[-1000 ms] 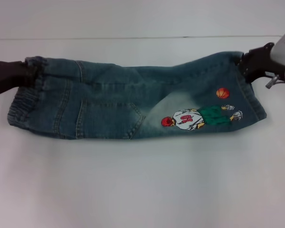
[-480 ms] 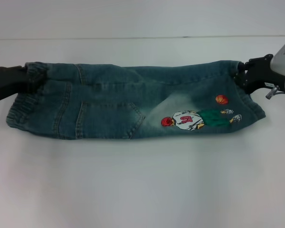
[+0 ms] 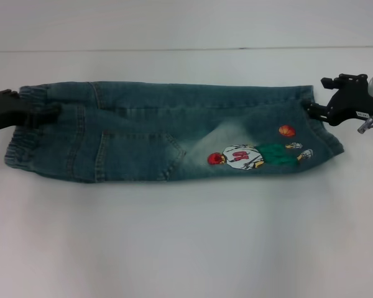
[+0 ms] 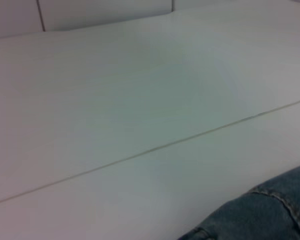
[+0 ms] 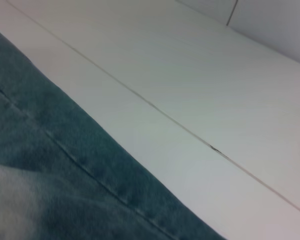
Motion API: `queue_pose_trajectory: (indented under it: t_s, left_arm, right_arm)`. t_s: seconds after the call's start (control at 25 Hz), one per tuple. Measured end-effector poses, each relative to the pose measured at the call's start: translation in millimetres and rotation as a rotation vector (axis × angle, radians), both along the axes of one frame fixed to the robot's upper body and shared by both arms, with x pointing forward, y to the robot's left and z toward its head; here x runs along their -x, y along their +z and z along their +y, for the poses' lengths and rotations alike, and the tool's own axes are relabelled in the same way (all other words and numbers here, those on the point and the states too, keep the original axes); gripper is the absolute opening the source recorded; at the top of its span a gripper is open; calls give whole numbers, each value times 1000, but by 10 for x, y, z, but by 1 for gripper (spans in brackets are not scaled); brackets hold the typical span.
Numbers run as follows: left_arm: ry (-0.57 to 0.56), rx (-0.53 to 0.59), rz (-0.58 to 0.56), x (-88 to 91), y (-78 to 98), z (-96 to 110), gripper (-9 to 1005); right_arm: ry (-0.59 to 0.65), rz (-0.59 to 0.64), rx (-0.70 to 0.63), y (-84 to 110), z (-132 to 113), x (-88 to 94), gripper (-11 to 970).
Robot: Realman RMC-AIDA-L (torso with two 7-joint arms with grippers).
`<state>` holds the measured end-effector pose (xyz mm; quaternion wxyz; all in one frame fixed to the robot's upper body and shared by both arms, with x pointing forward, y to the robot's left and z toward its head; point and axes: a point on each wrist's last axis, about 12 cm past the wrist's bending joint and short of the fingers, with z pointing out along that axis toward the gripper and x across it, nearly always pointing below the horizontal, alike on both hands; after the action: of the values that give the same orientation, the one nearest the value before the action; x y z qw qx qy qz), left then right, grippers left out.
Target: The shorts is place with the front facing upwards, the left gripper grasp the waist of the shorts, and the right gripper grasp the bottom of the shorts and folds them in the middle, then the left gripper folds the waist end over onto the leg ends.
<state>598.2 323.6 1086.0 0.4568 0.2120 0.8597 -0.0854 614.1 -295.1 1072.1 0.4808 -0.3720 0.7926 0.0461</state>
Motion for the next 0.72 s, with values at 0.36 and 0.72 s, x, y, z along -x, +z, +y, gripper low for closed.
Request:
queue_pose_trajectory:
  t_s: [0.36, 0.72]
  left_arm:
    - [7, -74, 43, 15, 18, 67, 861]
    - [-21, -100, 66, 44, -43, 20, 884]
  right_arm:
    - [24, -5, -47, 24, -60, 101, 643]
    - [25, -27, -84, 60, -104, 155, 645]
